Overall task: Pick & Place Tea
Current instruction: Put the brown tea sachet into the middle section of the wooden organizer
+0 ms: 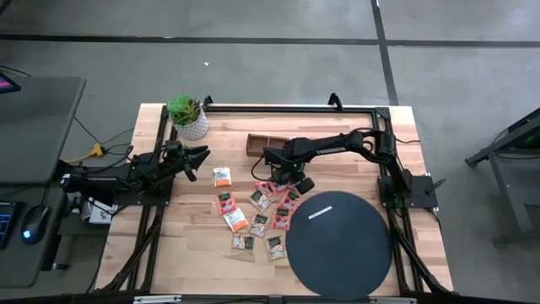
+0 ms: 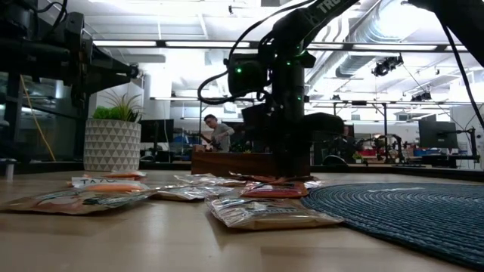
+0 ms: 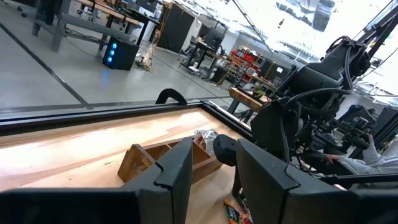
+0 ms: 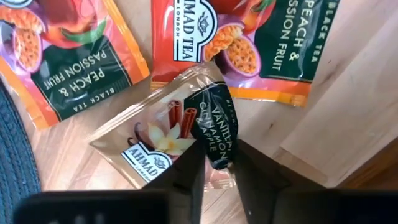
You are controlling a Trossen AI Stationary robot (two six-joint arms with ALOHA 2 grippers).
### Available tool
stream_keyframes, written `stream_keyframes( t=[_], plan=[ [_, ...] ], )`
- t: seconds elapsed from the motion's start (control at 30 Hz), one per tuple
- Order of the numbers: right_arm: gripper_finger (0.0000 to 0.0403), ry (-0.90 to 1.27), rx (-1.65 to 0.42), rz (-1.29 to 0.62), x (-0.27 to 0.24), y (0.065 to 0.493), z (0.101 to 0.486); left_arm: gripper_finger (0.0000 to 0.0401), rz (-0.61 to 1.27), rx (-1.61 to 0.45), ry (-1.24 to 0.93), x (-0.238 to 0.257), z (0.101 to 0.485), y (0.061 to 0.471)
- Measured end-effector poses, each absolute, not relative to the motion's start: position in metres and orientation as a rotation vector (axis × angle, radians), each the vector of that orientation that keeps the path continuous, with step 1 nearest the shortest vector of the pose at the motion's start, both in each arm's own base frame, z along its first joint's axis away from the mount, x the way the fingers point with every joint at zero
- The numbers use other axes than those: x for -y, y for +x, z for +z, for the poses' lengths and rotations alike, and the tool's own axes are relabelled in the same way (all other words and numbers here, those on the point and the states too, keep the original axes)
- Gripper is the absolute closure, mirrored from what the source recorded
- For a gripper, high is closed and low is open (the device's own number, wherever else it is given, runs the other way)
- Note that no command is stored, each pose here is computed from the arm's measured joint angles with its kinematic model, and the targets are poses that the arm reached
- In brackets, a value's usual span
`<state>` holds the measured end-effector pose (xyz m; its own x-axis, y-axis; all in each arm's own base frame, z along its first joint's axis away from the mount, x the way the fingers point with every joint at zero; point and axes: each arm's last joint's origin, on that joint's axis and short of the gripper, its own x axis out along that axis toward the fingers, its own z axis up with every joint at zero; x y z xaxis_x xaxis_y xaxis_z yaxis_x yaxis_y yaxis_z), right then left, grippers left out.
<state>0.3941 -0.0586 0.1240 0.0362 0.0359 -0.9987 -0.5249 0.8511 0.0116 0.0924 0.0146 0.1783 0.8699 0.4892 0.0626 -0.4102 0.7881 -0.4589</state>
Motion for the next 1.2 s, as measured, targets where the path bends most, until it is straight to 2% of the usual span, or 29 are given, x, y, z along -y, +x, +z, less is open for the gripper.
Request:
stream_keyframes(
  t=[0.2, 0.37, 0.57, 0.93, 1.2],
  plan=[
    [0.0396, -0.371, -1.488, 0.409, 0.058, 0.394, 0.124, 0.0278, 0.488, 0.182, -0.451, -0.015, 0.178, 0.092],
    [0.0398, -0.353, -1.495, 0.308, 0.059, 0.395, 0.127, 0.0278, 0.487, 0.182, -0.451, -0.015, 0.178, 0.092],
    [0.0401, -0.345, -1.440, 0.132, 0.059, 0.396, 0.149, 0.0278, 0.487, 0.182, -0.451, -0.015, 0.178, 0.092],
    [0.0402, -0.277, -1.265, -0.199, 0.052, 0.394, 0.201, 0.0278, 0.488, 0.182, -0.451, -0.015, 0.178, 0.092],
    [0.0403, -0.261, -1.123, -0.468, 0.062, 0.398, 0.217, 0.0278, 0.488, 0.182, -0.451, -0.015, 0.178, 0.092]
  ],
)
